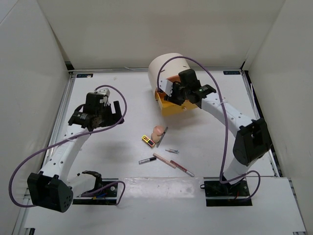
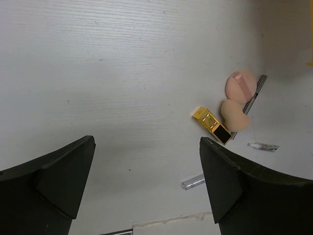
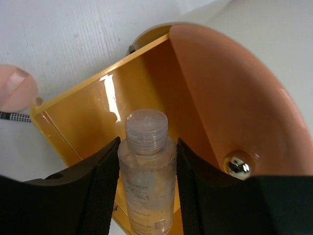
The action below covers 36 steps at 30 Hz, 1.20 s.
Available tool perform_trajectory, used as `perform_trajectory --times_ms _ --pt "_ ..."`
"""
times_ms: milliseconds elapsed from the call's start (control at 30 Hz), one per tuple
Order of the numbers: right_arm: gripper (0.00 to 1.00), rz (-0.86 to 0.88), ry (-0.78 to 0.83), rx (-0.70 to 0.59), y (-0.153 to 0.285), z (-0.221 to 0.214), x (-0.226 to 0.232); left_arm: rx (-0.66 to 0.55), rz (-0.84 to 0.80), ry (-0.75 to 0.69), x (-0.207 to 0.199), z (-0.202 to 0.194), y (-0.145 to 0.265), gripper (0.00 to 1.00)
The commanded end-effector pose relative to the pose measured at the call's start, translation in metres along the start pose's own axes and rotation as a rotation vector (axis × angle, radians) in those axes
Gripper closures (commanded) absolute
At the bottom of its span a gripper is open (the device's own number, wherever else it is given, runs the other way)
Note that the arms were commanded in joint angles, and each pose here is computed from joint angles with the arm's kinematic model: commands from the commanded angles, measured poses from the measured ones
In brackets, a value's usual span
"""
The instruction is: Organize the makeup
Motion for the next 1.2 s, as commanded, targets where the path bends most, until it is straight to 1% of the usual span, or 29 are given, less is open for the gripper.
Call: perform_trajectory --times_ms 0,67,100,167,200,267,333,433,467,567,633,667,767,800,867,900,933,967,1000,1033,1067,1133,1167 --pt "0.86 -0.010 0.071 -0.039 0.004 0.016 -0.014 -0.004 -0.054 -0.017 -0.007 0.002 -0.005 0.02" --pt "0.79 -0.007 0.059 -0.029 0.002 0.011 -0.015 0.005 -0.060 -0.017 -0.007 0.001 -0.007 0.02" --pt "0.70 -0.005 0.059 -0.029 0.001 0.010 -0.014 -0.012 -0.066 -0.023 -0.009 0.004 -0.008 0.02" --pt "0.61 -0.016 0.055 -0.031 0.000 0.010 -0.016 -0.007 -0.071 -0.028 -0.011 0.004 -0.011 0.02" --pt "0.51 -0.023 0.051 -0.030 0.001 0.010 -0.017 -0.015 -0.086 -0.039 -0.015 0.006 -0.010 0.02" --pt "0.48 -0.026 0.043 -0.038 0.002 0.013 -0.018 -0.016 -0.092 -0.053 -0.019 0.007 -0.013 0.02" --pt "0.40 -0.038 0.023 -0.041 0.005 0.013 -0.020 -0.005 -0.118 -0.088 -0.029 0.008 -0.019 0.02" --pt "0.30 -0.036 0.020 -0.065 0.011 0.021 -0.018 0.033 -0.115 -0.140 -0.043 0.005 -0.028 0.02" --pt "0.24 -0.038 0.018 -0.068 0.014 0.021 -0.017 0.037 -0.097 -0.157 -0.045 0.005 -0.031 0.02" --pt "0.15 -0.049 0.005 -0.090 0.023 0.027 -0.018 0.054 -0.113 -0.199 -0.062 0.002 -0.037 0.02" --pt "0.10 -0.053 -0.017 -0.109 0.032 0.031 -0.016 0.049 -0.148 -0.227 -0.078 0.001 -0.041 0.02" --pt "0.09 -0.082 -0.016 -0.151 0.044 0.040 -0.019 0.039 -0.161 -0.238 -0.084 0.000 -0.041 0.02" --pt "0.09 -0.110 -0.083 -0.197 0.058 0.038 -0.012 0.034 -0.239 -0.294 -0.107 -0.004 -0.049 0.02" --pt "0.09 -0.139 -0.149 -0.231 0.068 0.033 -0.008 0.031 -0.240 -0.323 -0.110 -0.006 -0.052 0.02" --pt "0.09 -0.183 -0.233 -0.273 0.079 0.028 -0.002 0.024 -0.235 -0.355 -0.117 -0.004 -0.062 0.02" --pt "0.09 -0.252 -0.255 -0.357 0.101 0.036 -0.005 0.026 -0.238 -0.366 -0.119 -0.004 -0.066 0.02" --pt "0.07 -0.284 -0.365 -0.333 0.097 0.016 0.004 0.019 -0.240 -0.379 -0.120 -0.002 -0.069 0.02" --pt "0.06 -0.325 -0.415 -0.356 0.103 0.012 0.006 0.018 -0.250 -0.383 -0.126 0.000 -0.077 0.02" --pt "0.06 -0.425 -0.454 -0.435 0.126 0.017 0.000 0.016 -0.264 -0.386 -0.129 0.001 -0.080 0.02" --pt "0.05 -0.429 -0.538 -0.430 0.122 0.004 0.011 0.034 -0.268 -0.394 -0.131 -0.003 -0.088 0.02" --pt "0.04 -0.481 -0.587 -0.436 0.127 -0.002 0.010 0.020 -0.279 -0.397 -0.135 0.000 -0.092 0.03" --pt "0.03 -0.622 -0.725 -0.438 0.147 -0.016 0.010 0.032 -0.292 -0.406 -0.139 -0.003 -0.102 0.07" --pt "0.03 -0.651 -0.766 -0.437 0.148 -0.019 0.009 0.045 -0.288 -0.407 -0.139 -0.006 -0.108 0.09"
Point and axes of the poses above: each gripper's point midway between its finger pads, its own y axis back along the fingers, its own x axis along the line the jaws close on, z = x × y, the point moved 6 cm from there along y, back along the fingers, and after that the axes turned 11 degrees about -y, right-handed, at the moved point
